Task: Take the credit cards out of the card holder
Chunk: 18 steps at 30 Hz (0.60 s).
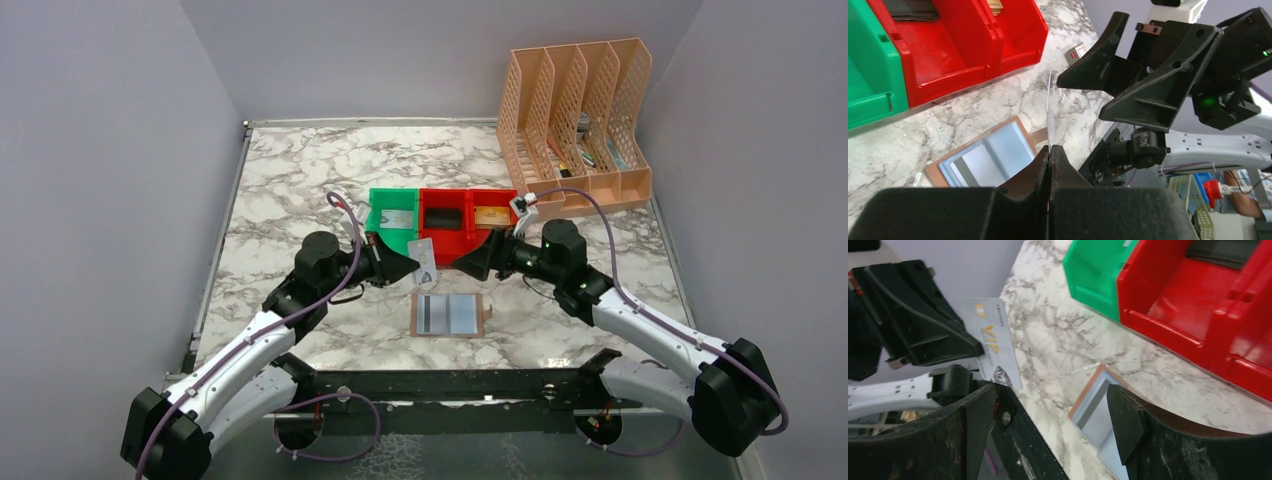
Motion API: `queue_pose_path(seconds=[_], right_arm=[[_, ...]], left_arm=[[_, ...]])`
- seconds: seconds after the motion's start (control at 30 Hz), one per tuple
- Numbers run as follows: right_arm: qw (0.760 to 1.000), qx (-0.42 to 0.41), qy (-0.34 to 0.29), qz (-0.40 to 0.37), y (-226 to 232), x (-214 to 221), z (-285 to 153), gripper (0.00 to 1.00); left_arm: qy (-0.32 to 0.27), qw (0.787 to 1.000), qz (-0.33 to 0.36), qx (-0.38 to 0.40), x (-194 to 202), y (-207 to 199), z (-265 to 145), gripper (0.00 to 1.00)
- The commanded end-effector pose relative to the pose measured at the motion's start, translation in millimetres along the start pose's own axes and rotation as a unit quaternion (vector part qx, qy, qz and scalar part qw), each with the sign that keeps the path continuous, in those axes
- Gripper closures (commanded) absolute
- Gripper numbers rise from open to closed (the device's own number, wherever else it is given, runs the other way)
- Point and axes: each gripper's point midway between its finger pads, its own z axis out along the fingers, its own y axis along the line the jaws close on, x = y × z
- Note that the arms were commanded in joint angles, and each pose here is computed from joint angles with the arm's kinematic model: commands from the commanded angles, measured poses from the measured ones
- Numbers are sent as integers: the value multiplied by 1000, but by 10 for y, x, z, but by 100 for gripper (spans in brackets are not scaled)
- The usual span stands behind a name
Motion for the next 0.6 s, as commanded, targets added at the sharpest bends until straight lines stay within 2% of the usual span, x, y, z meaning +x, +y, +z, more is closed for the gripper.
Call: queue_pose_path(seconds=[0.0, 0.1, 0.4, 0.57], right_arm=[[994, -102, 34, 7, 327, 104, -9, 19], [990, -133, 49, 9, 406, 161, -15, 23], [977, -201, 69, -4, 607, 159, 3, 27], [974, -213, 74, 1, 624, 158, 48, 30]], left_arm=[[15, 997, 10, 77, 18, -225, -32, 100], [11, 995, 15, 97, 4, -292, -60, 100], [22, 993, 8, 113, 54, -324, -67, 100], [29, 991, 9, 130, 67, -379, -67, 100]])
